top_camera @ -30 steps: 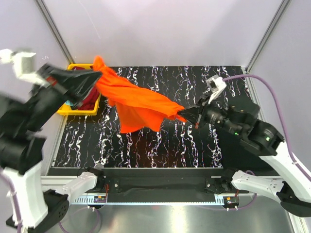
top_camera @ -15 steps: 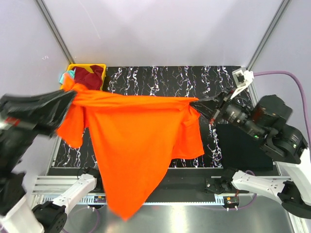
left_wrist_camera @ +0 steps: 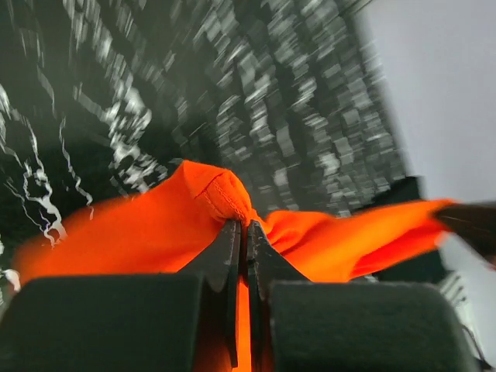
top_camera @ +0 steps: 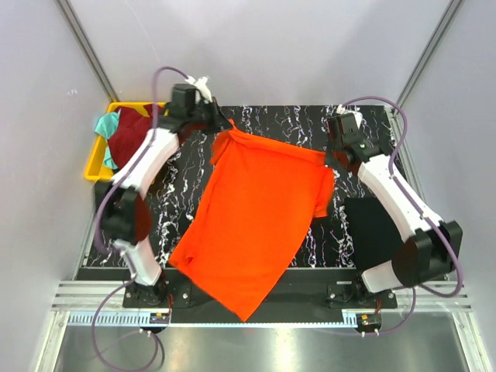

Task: Fold and stack the t-shirts
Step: Flatten the tshirt out

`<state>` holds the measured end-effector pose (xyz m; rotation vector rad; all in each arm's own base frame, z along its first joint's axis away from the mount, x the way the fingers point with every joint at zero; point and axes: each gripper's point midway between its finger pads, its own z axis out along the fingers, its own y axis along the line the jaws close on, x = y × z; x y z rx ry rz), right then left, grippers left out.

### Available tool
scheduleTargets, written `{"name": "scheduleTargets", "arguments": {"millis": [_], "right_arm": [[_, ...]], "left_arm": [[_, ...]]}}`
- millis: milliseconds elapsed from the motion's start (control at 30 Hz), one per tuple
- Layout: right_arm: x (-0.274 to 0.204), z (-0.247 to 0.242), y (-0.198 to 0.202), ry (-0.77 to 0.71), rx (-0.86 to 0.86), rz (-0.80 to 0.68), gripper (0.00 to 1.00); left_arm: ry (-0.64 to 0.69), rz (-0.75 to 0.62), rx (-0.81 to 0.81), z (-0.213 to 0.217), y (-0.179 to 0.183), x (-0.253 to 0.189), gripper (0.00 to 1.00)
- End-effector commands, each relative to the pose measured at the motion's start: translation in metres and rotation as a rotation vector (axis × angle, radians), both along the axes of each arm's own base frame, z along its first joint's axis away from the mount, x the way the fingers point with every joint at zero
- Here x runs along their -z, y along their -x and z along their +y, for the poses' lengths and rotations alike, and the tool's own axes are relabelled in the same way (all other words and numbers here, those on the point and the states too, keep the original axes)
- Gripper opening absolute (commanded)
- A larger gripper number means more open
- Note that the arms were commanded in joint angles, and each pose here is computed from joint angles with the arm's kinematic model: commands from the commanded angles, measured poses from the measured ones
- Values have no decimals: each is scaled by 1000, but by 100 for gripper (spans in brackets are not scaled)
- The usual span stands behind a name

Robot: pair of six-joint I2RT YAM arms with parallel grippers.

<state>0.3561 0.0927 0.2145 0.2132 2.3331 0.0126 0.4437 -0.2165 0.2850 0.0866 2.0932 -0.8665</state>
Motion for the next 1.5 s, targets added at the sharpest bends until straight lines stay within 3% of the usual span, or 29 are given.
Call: {"name": "scheduleTargets", "arguments": {"millis": [0, 33, 133, 200, 433, 467, 500, 567, 600, 733, 800, 833, 867, 900, 933, 967, 1033, 1067, 1133, 1233, 1267, 1333, 1367, 1400, 1467], "right_arm": [[-21, -22, -16, 101, -7, -44, 0], [-20, -22, -19, 104, -22, -36, 0], [-16, -21, -32, 118, -22, -22, 0], [-4, -20, -40, 137, -22, 10, 0], [21, -25, -80, 147, 40, 51, 0], [25, -28, -86, 145, 54, 55, 0], [42, -32, -93, 161, 71, 87, 0], [59, -44, -113, 180, 123, 102, 0], [64, -48, -121, 181, 144, 103, 0], [74, -76, -166, 233, 192, 91, 0], [90, -92, -180, 290, 183, 123, 4], [80, -94, -189, 296, 185, 98, 10], [85, -99, -192, 307, 183, 112, 14], [83, -101, -190, 322, 176, 123, 19], [77, -101, -193, 315, 174, 114, 33], [77, -101, -192, 306, 169, 122, 44], [77, -99, -183, 283, 147, 163, 59], [75, -96, -178, 271, 137, 177, 71], [85, -88, -154, 227, 107, 260, 81], [92, -66, -110, 90, 63, 343, 95], [76, -50, -97, 3, 21, 323, 100], [93, -36, -61, -94, 21, 401, 100], [75, -31, -48, -136, 15, 363, 100], [91, -12, -21, -251, -16, 425, 100], [67, 7, 6, -366, -83, 370, 100]], "left_arm": [[56, -118, -1, -2, -44, -37, 0], [49, -74, -8, -2, -59, -13, 0], [65, -98, -6, -1, -84, -16, 1], [81, -49, 13, -3, -103, 10, 0], [128, -73, 10, 5, -141, 32, 1], [138, -89, 28, 3, -145, 34, 3], [155, -126, 61, -2, -152, 40, 12], [150, -196, 92, -6, -162, 34, 19], [140, -189, 108, -9, -171, 52, 26], [-10, -232, 93, 6, -177, 42, 35], [-73, -157, 64, 17, -161, 62, 37], [-107, -208, 64, 24, -142, 30, 45], [-136, -188, 62, 29, -127, 32, 48], [-191, -98, 48, 38, -101, 68, 49], [-228, -96, 55, 44, -84, 70, 50], [-238, -139, 45, 50, -58, 40, 50], [-271, -16, 60, 59, -9, 86, 50], [-281, -32, 45, 65, 17, 71, 50], [-319, 66, 61, 69, 67, 106, 51], [-339, 45, 71, 64, 120, 105, 56], [-363, 85, 92, 59, 141, 126, 57], [-332, 92, 84, 55, 164, 126, 59], [-348, 122, 95, 52, 178, 141, 62], [-345, 128, 84, 52, 184, 143, 61], [-344, 190, 44, 56, 193, 161, 58]]}}
